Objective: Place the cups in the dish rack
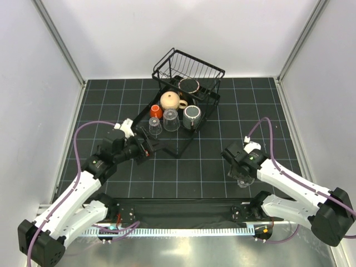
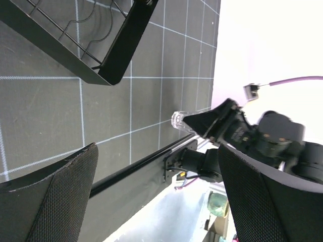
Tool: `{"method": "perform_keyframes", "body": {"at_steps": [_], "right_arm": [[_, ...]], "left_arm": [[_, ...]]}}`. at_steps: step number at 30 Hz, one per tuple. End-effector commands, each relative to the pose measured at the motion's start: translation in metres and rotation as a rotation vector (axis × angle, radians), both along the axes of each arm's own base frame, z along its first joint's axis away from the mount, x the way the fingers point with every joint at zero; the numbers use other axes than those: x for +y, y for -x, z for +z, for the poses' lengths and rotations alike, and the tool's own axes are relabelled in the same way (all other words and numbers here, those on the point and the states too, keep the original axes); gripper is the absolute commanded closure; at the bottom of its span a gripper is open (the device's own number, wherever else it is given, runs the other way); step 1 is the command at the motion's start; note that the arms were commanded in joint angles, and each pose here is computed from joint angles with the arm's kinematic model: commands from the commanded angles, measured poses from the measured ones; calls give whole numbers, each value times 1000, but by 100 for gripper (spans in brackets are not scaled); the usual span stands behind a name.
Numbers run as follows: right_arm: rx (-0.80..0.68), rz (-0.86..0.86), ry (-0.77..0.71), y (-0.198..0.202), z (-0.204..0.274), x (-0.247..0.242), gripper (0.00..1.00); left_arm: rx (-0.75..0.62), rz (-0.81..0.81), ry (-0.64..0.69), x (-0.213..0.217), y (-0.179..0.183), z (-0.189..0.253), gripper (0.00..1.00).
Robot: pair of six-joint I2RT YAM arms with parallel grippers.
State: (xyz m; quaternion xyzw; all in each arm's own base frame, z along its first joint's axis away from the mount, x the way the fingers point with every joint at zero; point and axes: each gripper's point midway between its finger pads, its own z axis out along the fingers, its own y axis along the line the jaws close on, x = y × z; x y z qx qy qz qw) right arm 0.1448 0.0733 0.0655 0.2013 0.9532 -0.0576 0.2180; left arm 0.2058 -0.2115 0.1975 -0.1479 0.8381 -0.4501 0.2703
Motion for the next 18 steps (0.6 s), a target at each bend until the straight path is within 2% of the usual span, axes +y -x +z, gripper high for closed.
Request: {"method": "perform_keyframes", "body": {"at_steps": [1, 3, 8, 10, 12, 15, 18], "right_arm": [[-17, -42, -46, -2, -7, 5, 50], [-17, -43, -51, -2, -11, 5, 52], [-12, -20, -82, -3, -16, 12, 69], [-38, 35, -171, -6, -13, 28, 79], [-85, 82, -246, -12, -10, 42, 83], [-174, 130, -299, -23, 7, 51, 96], [-227, 192, -287, -32, 29, 53, 96]], "left_arm": [[-27, -10, 54, -4, 0, 14, 4], [-22, -15, 60, -5, 0, 14, 4], [-12, -48, 122, -14, 4, 19, 3], [-11, -58, 152, -17, 5, 21, 2], [-5, -54, 146, -17, 4, 17, 2], [19, -51, 140, -19, 2, 10, 2], [41, -57, 150, -21, 2, 5, 2]]}}
